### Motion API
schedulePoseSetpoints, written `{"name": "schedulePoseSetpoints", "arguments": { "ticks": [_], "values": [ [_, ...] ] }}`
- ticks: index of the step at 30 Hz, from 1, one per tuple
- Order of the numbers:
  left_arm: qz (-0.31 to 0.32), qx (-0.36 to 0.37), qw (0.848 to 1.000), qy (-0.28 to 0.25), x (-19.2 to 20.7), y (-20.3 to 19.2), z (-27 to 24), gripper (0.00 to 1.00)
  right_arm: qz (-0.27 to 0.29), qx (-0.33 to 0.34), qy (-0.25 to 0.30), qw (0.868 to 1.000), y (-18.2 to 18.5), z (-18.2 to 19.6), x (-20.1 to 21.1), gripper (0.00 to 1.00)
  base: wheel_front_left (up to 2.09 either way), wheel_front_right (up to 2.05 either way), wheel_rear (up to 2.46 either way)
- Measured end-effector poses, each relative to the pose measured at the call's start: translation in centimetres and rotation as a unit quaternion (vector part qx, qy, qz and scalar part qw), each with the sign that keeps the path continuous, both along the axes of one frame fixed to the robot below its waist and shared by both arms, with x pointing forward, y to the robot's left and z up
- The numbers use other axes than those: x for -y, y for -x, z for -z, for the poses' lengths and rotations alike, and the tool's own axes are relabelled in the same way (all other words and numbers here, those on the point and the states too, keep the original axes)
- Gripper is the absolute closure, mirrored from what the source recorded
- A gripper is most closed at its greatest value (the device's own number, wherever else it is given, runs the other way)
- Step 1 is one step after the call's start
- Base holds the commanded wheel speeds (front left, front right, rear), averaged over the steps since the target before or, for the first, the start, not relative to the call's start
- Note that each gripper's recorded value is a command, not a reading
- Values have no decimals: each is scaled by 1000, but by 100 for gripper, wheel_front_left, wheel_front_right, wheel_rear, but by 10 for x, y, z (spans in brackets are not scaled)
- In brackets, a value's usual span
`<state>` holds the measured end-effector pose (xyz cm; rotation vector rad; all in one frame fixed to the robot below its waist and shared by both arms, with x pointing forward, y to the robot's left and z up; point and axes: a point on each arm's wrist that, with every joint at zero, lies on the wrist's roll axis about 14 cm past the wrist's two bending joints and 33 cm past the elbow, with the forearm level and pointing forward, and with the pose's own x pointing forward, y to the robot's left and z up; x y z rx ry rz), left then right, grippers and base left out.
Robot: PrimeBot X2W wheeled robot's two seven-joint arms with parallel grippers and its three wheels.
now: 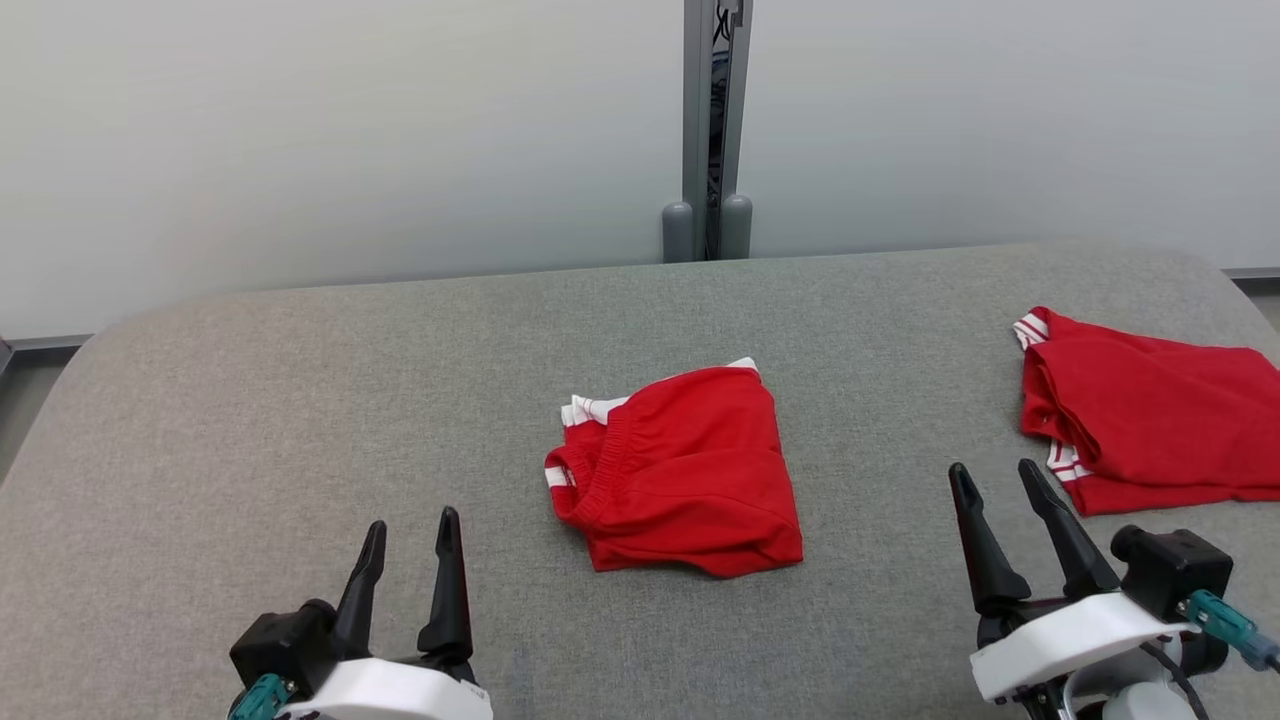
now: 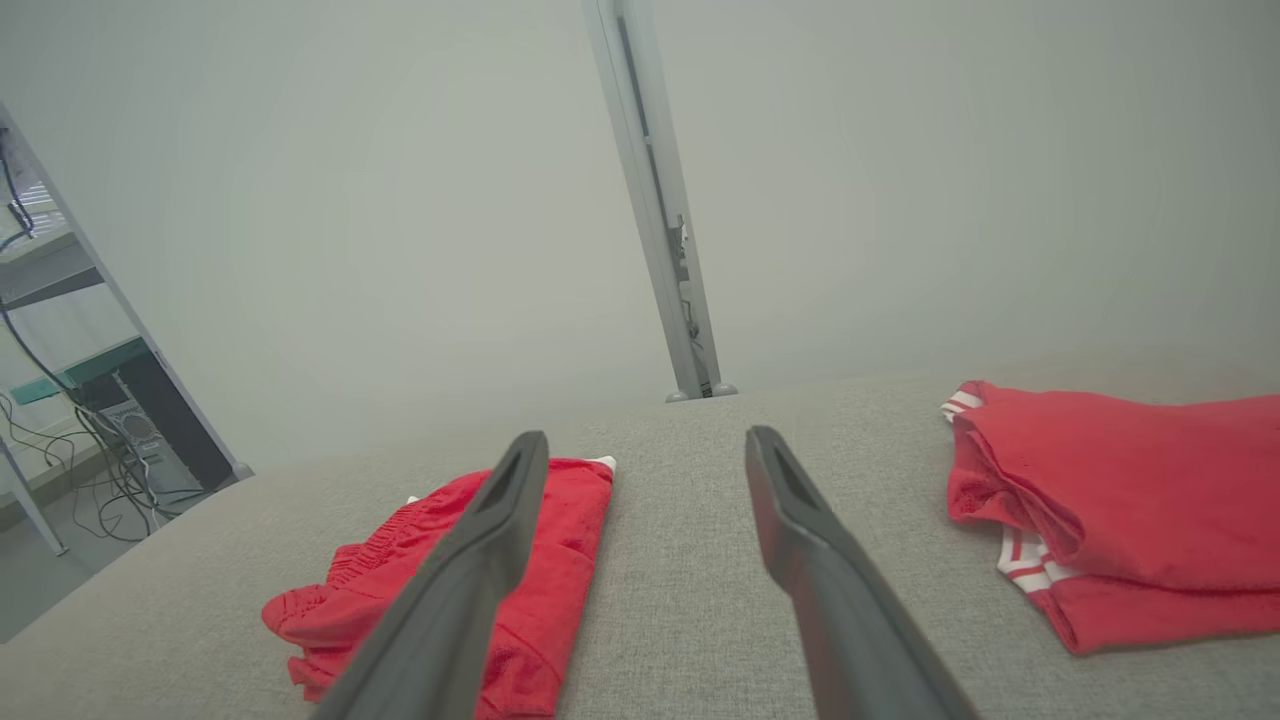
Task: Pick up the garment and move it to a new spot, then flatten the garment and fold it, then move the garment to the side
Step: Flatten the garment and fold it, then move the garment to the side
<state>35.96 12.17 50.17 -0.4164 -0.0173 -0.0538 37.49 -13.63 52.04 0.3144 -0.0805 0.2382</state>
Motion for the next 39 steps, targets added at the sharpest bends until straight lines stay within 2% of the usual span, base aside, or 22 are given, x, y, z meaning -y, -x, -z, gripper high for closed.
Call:
{"name": "schedulePoseSetpoints", "arguments": {
  "ticks": [6,15,24,29,39],
  "values": [
    [-12,-11,1000,11,-10,10,8,0,-3,12,16,1000,14,-3,0,0,0,0,0],
    [-20,10,998,-57,-19,21,2,0,-12,14,31,999,26,0,-8,0,0,0,0],
    [-24,12,996,-84,-23,28,3,0,-18,12,34,999,30,3,-15,0,0,0,0],
    [-26,20,992,-119,-23,28,0,0,-20,10,35,999,31,4,-16,0,0,0,0],
    [-32,21,991,-128,-26,28,-1,0,-24,4,37,999,31,8,-18,0,0,0,0]
  ]
}}
